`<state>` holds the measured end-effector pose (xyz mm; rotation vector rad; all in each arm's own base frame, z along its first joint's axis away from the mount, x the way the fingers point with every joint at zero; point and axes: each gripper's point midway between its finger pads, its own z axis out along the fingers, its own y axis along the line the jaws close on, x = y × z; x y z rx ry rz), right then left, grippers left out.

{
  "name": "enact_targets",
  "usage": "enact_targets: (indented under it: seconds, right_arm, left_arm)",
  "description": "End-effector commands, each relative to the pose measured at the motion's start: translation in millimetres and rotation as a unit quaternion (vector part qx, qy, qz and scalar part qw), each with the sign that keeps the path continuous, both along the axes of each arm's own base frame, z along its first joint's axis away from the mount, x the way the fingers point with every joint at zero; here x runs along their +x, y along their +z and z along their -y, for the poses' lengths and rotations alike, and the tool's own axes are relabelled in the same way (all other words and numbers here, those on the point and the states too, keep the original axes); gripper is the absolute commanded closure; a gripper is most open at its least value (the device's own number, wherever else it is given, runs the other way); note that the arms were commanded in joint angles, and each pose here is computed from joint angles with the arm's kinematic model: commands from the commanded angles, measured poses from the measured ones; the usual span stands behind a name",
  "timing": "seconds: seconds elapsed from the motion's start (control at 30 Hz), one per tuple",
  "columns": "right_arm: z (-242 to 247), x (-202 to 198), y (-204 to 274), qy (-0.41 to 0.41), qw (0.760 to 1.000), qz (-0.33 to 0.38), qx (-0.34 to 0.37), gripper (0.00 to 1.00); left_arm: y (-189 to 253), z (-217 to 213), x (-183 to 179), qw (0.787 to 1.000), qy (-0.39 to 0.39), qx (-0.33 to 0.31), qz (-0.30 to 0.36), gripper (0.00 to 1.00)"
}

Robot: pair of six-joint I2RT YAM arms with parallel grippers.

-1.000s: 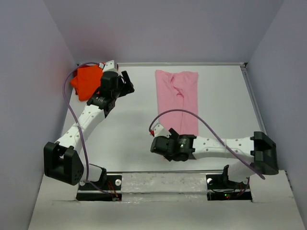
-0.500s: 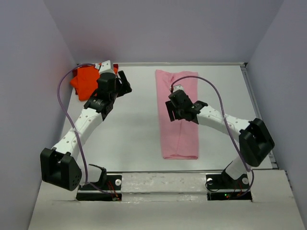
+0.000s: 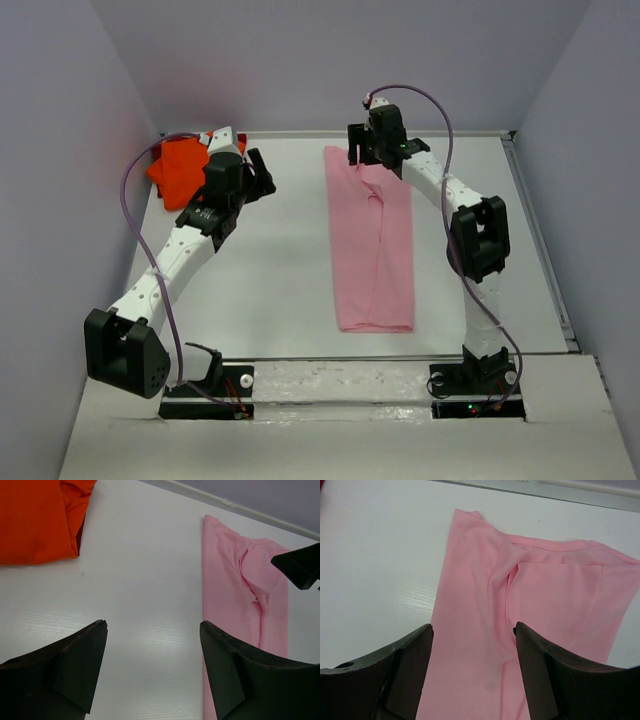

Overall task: Fold and stack the t-shirts
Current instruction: Fold the tshirt

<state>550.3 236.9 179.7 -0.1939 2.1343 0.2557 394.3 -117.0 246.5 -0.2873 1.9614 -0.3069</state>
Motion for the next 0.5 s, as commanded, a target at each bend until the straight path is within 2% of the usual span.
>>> enact_targets:
  seconds: [0.0,0.13,0.47]
  right_arm:
    - [12.1,22.7,-30.7,0.006,0.999,-0.034,0.014,0.28]
    - [21.0,39.3,-45.0,0.008,0.997,-0.058,0.055,0.28]
    - [12.3,20.6,-90.0,0.038,0.988,-0.126,0.077,0.28]
  left_arm:
    - [25.4,1.0,-0.4,0.999,-0.004,-0.003,0.037,0.16]
    - [26.2,0.4,-0.9,0.999,-0.005,-0.003,0.038,0.16]
    - [22.6,2.3,1.1,0.999,-0.008,-0.002,0.033,0.16]
